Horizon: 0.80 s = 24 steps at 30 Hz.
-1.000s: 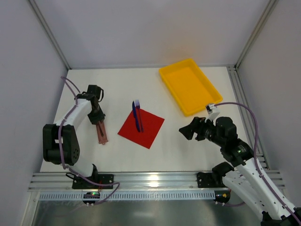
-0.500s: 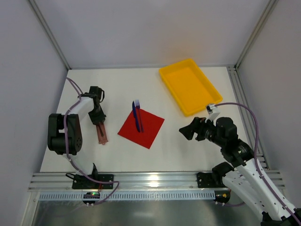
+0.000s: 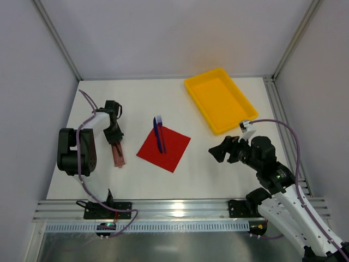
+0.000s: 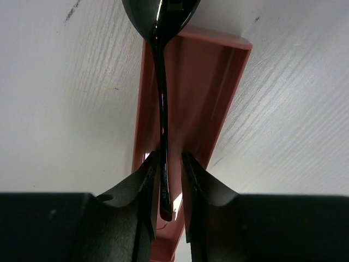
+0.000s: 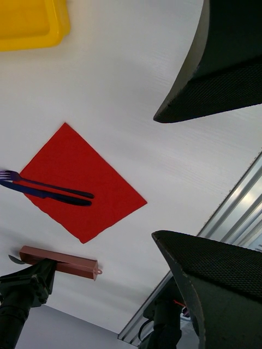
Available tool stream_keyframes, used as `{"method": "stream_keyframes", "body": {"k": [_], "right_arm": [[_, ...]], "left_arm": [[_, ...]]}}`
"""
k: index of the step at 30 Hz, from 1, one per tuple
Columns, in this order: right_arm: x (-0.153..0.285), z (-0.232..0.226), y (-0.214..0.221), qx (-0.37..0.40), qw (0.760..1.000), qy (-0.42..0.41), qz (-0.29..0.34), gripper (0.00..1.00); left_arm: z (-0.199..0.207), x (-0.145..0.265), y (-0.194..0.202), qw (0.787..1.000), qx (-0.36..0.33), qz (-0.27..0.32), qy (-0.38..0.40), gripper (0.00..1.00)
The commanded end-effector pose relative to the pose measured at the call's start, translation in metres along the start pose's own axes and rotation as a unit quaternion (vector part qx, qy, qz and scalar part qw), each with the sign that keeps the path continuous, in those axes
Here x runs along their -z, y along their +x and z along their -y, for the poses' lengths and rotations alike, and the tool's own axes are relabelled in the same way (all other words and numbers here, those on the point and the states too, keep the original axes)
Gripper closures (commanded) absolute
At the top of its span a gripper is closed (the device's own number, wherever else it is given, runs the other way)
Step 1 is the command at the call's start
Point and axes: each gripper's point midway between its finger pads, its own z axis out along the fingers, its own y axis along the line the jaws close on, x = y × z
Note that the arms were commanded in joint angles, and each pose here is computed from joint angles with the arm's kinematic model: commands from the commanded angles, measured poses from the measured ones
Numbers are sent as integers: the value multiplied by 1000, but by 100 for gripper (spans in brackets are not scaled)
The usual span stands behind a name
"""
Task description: Place the utensils on the paper napkin and roll it up
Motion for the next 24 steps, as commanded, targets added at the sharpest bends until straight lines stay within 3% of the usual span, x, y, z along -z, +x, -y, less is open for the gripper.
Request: {"method": "stream_keyframes", "body": {"k": [1,10,24], "right_arm": [[4,-2,-11,20,1000,3,17,20],[5,-2,-11,20,1000,4,16,20],[4,0,-10,13,1000,10,9,20]], "left_arm": [[-2,-7,-5,1000,5,10,-4,75],[-12,6,-7,1000,1,5,-29,100],[8,74,-14,998,-30,44,19,100]]}}
